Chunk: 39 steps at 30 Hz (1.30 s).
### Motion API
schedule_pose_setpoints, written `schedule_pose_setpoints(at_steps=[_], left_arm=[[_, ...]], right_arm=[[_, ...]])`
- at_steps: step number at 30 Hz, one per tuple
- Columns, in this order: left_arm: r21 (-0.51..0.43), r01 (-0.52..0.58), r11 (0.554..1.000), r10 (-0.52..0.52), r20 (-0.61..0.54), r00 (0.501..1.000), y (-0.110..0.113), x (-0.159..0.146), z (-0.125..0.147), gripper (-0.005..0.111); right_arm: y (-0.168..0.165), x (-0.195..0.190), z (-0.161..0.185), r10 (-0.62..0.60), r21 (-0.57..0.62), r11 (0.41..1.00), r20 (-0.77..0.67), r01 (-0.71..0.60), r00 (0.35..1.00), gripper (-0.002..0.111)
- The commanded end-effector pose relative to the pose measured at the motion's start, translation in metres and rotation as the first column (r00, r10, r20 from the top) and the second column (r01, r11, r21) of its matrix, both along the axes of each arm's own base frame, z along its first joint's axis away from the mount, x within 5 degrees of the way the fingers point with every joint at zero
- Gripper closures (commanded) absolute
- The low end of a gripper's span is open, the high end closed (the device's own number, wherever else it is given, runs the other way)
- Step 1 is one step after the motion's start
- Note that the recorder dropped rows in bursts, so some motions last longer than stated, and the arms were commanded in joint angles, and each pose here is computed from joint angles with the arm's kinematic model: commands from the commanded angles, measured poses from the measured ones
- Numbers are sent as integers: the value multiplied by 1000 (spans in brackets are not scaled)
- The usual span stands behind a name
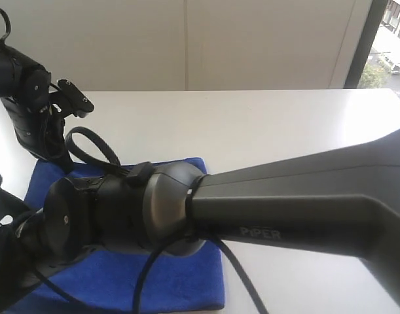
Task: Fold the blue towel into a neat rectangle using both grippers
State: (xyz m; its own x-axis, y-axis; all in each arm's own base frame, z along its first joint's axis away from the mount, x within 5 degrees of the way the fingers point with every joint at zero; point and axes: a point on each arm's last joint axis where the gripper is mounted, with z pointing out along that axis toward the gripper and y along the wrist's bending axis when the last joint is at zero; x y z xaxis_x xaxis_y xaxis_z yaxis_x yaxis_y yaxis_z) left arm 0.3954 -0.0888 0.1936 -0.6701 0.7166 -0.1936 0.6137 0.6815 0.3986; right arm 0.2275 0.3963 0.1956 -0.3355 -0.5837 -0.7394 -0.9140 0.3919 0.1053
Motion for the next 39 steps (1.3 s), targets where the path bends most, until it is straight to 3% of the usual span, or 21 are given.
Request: schedule_pose_setpoints(at_steps=[1,12,27,39], left_arm=[[27,-23,999,23,-2,1000,2,2,-4,107],[20,-29,999,29,12,1000,2,0,2,107],[-45,-50,998,54,105,993,4,-13,50,107],[-42,-53,998,58,141,988,6,-15,82,107]], right_arm=[[7,3,-5,3,2,1000,8,-3,1000,108],[10,4,-10,13,-8,1000,-7,-13,1000,108],[-4,-8,46,107,12,994,73,-108,992,108],[-11,-13,75,103,61,992,114,-110,988,108]])
